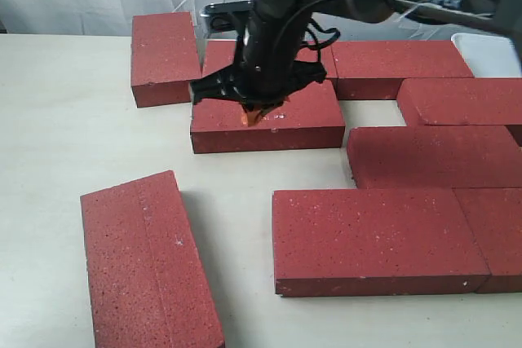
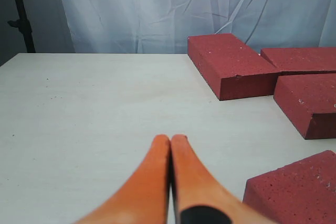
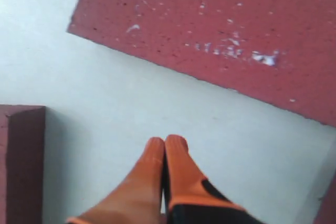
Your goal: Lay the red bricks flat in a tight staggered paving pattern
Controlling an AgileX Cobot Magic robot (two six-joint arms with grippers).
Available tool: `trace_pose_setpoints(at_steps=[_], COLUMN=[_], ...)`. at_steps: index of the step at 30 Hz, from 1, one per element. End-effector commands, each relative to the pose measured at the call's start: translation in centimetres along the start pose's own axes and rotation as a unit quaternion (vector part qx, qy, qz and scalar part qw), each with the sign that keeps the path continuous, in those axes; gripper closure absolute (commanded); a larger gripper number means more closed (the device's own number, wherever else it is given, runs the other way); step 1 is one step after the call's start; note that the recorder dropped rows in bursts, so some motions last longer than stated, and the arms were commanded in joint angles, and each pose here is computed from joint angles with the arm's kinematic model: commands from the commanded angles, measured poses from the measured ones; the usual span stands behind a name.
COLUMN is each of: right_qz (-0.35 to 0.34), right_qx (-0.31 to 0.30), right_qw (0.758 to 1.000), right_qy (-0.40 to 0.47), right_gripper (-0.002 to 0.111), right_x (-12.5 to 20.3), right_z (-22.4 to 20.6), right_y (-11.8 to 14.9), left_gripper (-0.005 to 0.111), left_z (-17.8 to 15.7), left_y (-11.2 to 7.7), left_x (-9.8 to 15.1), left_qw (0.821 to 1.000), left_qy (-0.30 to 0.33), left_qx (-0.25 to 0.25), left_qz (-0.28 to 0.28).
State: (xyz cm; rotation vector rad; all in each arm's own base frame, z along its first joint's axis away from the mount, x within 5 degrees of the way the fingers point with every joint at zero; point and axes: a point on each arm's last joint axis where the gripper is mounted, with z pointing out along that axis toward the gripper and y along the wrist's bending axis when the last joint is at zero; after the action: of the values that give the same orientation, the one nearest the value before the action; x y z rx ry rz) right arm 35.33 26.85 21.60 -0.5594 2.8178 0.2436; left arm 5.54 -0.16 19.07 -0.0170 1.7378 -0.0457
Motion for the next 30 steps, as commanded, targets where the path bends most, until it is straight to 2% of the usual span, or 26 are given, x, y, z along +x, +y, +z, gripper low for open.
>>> trace_pose_setpoints(at_steps=[1, 4, 13, 20, 30], right_qz=[0.0, 0.008, 0.033, 0.048, 0.05], right_qx=[0.001, -0.012, -0.028, -0.051, -0.049], right_qw=[1.0, 1.0, 0.999, 0.996, 0.995], right_qy=[-0.02, -0.026, -0.031, -0.048, -0.076], right_gripper=[0.108, 0.108, 0.108, 0.108, 0.108], right_x=[1.2, 1.8, 1.7, 1.5, 0.9], right_z=[0.1, 1.9, 8.2, 8.6, 8.7], right_y=[-4.5, -5.9, -5.6, -5.3, -5.3], left_gripper=[0.107, 0.107, 0.107, 0.107, 0.107], left_z=[0.0, 0.0, 0.0, 0.0, 0.0], left_y=[0.0, 0.0, 0.0, 0.0, 0.0], left_x=[-0.1, -0.1, -0.1, -0.1, -0.1], left_qw=[1.0, 1.0, 1.0, 1.0, 1.0], left_qy=[-0.008, -0.008, -0.008, -0.008, -0.008], left_qx=[-0.003, -0.003, -0.003, -0.003, -0.003], left_qz=[0.002, 0.002, 0.002, 0.002, 0.002])
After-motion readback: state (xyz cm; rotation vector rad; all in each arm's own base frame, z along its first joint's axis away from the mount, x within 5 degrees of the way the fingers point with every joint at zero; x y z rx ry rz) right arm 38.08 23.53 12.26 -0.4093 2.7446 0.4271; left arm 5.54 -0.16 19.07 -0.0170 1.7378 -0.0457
